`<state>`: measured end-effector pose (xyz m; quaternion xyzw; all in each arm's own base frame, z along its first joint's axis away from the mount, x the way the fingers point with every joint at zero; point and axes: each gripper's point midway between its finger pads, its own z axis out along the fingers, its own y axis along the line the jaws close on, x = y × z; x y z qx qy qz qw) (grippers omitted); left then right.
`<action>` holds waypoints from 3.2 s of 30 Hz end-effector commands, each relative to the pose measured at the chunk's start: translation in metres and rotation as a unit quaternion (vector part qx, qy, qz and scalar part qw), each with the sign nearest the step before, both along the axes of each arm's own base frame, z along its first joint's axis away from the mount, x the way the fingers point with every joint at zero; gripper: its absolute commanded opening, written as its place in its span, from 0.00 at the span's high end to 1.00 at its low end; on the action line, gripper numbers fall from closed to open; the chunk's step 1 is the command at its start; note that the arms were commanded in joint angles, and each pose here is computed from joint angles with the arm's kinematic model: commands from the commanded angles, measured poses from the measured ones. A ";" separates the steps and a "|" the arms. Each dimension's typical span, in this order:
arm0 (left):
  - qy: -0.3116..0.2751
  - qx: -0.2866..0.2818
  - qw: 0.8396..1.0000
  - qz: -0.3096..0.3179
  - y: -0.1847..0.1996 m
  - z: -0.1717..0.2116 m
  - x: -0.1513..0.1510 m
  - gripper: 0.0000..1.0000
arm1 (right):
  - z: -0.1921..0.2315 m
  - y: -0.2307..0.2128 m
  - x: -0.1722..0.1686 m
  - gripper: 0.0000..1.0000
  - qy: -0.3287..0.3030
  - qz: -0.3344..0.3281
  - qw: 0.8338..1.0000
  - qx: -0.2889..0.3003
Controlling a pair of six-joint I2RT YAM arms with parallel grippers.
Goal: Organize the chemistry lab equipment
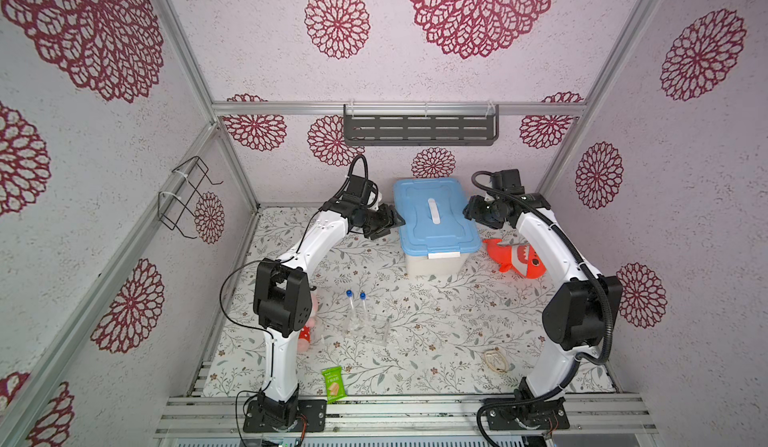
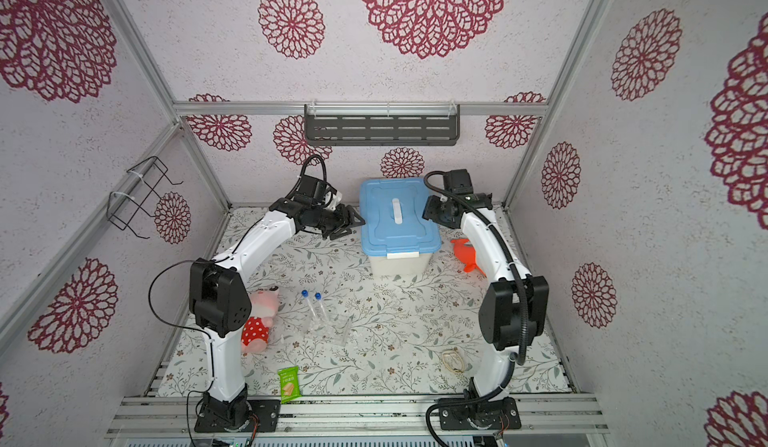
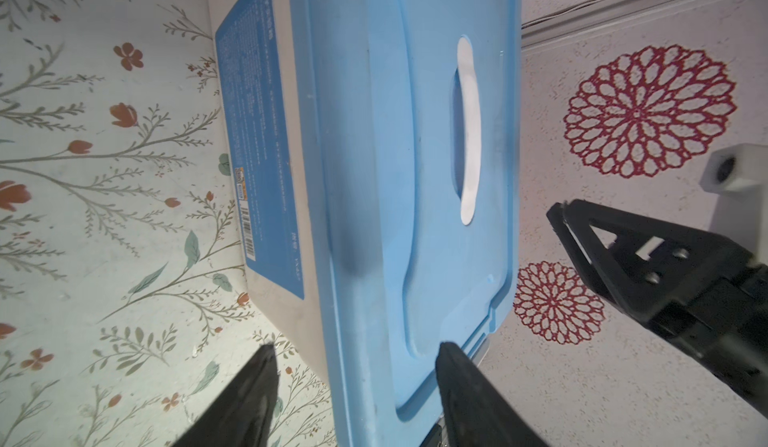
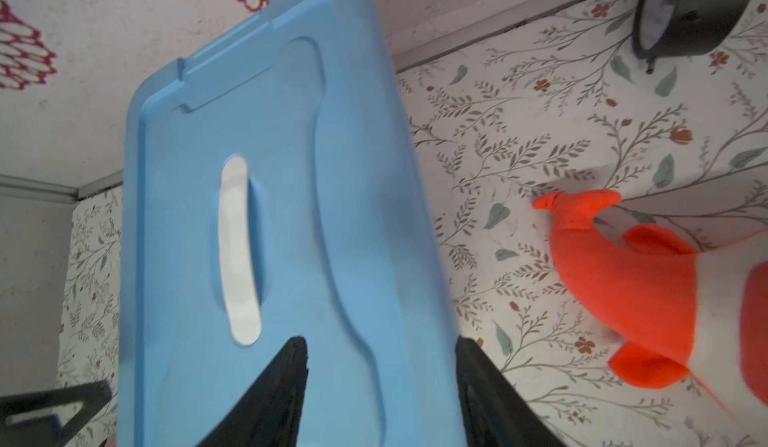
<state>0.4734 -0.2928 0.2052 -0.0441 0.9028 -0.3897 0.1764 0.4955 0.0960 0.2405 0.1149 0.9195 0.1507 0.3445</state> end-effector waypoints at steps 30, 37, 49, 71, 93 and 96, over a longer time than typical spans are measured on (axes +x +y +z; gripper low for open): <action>0.055 -0.063 0.990 -0.112 -0.099 -0.019 -0.078 0.33 | -0.008 0.108 0.048 0.43 -0.071 0.234 0.966 0.085; 0.042 -0.044 0.996 -0.071 -0.081 -0.014 -0.083 0.31 | 0.012 0.096 0.055 0.40 -0.087 0.192 0.975 0.070; -0.043 -0.025 0.998 0.032 0.006 0.040 -0.067 0.26 | 0.072 0.050 0.035 0.39 -0.094 0.062 0.993 0.038; -0.081 0.060 0.994 0.046 0.083 -0.019 0.078 0.32 | 0.017 -0.036 -0.042 0.36 0.011 -0.107 0.987 0.123; -0.029 0.067 0.996 0.046 0.094 -0.047 0.026 0.62 | -0.045 -0.005 -0.027 0.56 0.090 -0.022 0.985 0.146; -0.018 0.069 0.997 0.039 0.095 -0.047 0.010 0.62 | -0.050 -0.005 -0.021 0.57 0.094 -0.012 0.986 0.138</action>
